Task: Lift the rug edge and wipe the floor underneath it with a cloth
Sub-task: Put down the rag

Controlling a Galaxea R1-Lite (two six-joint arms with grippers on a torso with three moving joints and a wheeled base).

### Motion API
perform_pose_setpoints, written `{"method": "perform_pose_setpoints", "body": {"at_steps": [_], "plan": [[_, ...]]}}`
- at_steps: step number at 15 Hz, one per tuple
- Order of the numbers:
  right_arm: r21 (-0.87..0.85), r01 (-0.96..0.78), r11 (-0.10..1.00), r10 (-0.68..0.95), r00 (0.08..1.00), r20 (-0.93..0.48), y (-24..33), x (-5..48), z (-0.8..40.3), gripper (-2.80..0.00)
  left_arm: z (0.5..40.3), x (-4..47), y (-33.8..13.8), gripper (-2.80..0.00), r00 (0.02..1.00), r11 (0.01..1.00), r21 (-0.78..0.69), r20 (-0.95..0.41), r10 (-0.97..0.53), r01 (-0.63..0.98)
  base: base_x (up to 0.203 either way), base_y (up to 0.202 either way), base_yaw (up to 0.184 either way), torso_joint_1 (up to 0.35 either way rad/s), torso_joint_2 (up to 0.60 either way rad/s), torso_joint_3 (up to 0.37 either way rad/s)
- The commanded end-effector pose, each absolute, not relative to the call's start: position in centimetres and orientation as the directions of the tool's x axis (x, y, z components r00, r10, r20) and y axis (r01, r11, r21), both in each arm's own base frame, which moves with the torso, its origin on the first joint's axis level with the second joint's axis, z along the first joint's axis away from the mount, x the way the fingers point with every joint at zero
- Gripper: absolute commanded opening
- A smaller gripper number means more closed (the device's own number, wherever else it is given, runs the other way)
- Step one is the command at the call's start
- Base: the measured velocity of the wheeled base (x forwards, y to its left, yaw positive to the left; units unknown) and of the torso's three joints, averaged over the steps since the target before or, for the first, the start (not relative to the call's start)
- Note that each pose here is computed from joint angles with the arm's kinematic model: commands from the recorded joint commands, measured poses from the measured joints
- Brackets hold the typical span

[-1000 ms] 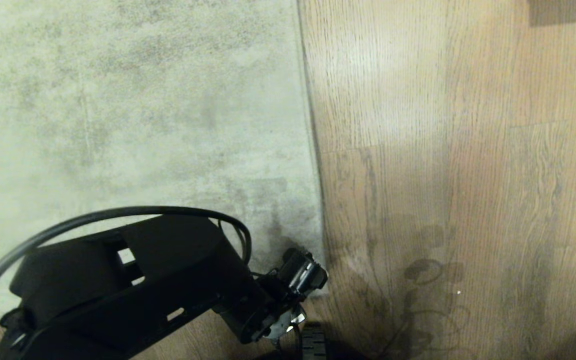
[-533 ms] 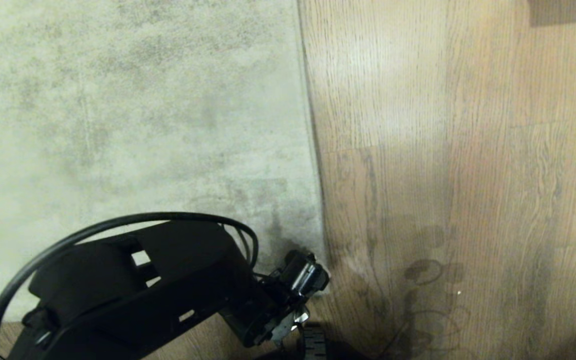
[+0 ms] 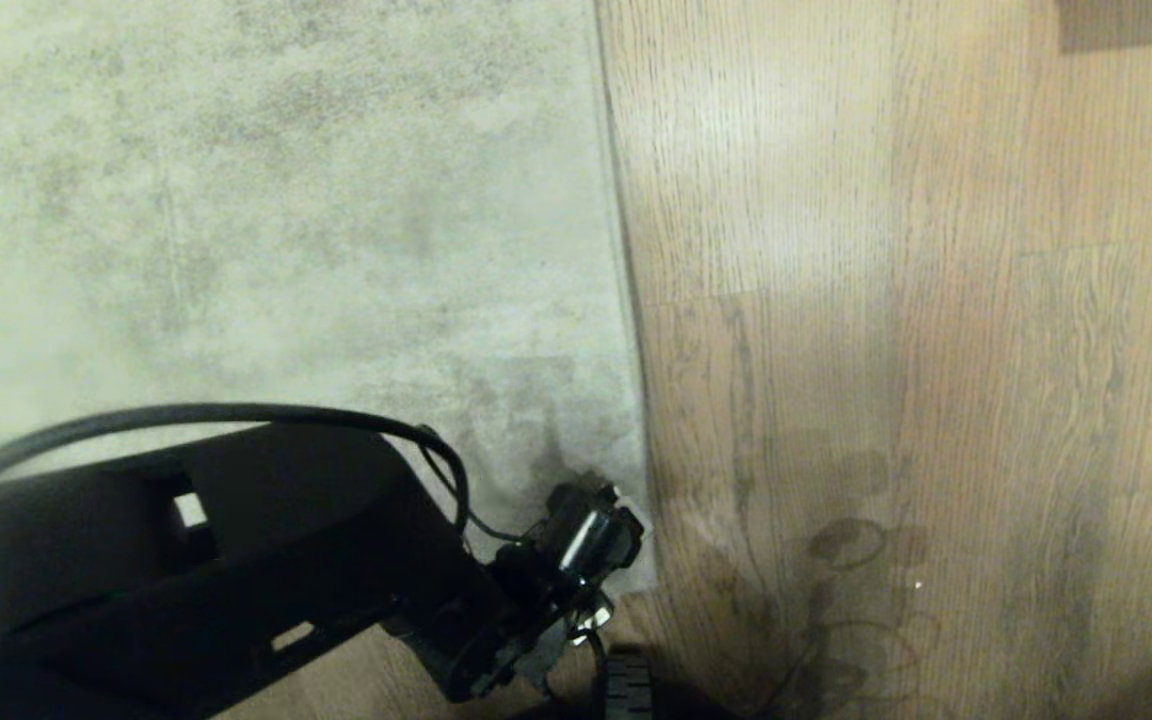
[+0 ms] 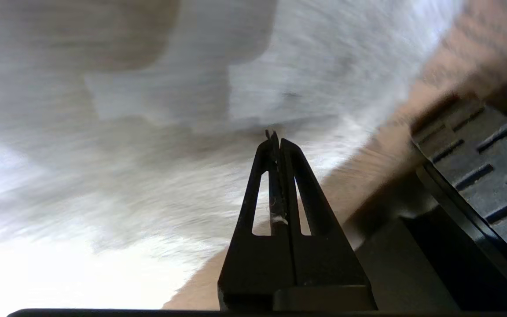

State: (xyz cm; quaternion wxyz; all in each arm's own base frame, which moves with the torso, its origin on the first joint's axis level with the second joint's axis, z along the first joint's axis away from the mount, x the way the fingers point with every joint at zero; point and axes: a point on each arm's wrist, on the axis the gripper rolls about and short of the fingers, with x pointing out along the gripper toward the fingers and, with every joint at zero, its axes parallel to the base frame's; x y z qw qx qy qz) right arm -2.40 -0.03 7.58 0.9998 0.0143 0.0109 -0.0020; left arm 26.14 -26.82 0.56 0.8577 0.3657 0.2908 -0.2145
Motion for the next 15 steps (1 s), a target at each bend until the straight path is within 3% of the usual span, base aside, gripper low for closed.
{"method": "perform_pose_setpoints", "body": {"at_steps": [1,9,15], "plan": [[0.029,0.004,1.000,-0.003,1.000,-0.023,0.0,-2.4,7.6,-2.80,3.9,25.6,-25.2,-2.80,0.782,0.683,0.496,-0.597,-0.180,0.536,0.000,0.000,0.000,0.000,0.00,0.000],[0.029,0.004,1.000,-0.003,1.000,-0.023,0.0,-2.4,7.6,-2.80,12.0,22.1,-16.0,-2.80,0.917,0.843,0.430,-0.364,-0.166,0.323,0.000,0.000,0.000,0.000,0.00,0.000],[0.029,0.004,1.000,-0.003,1.000,-0.023,0.0,-2.4,7.6,-2.80,16.2,17.3,-10.3,-2.80,0.971,0.908,0.365,-0.195,-0.140,0.204,0.000,0.000,0.000,0.000,0.00,0.000]]}}
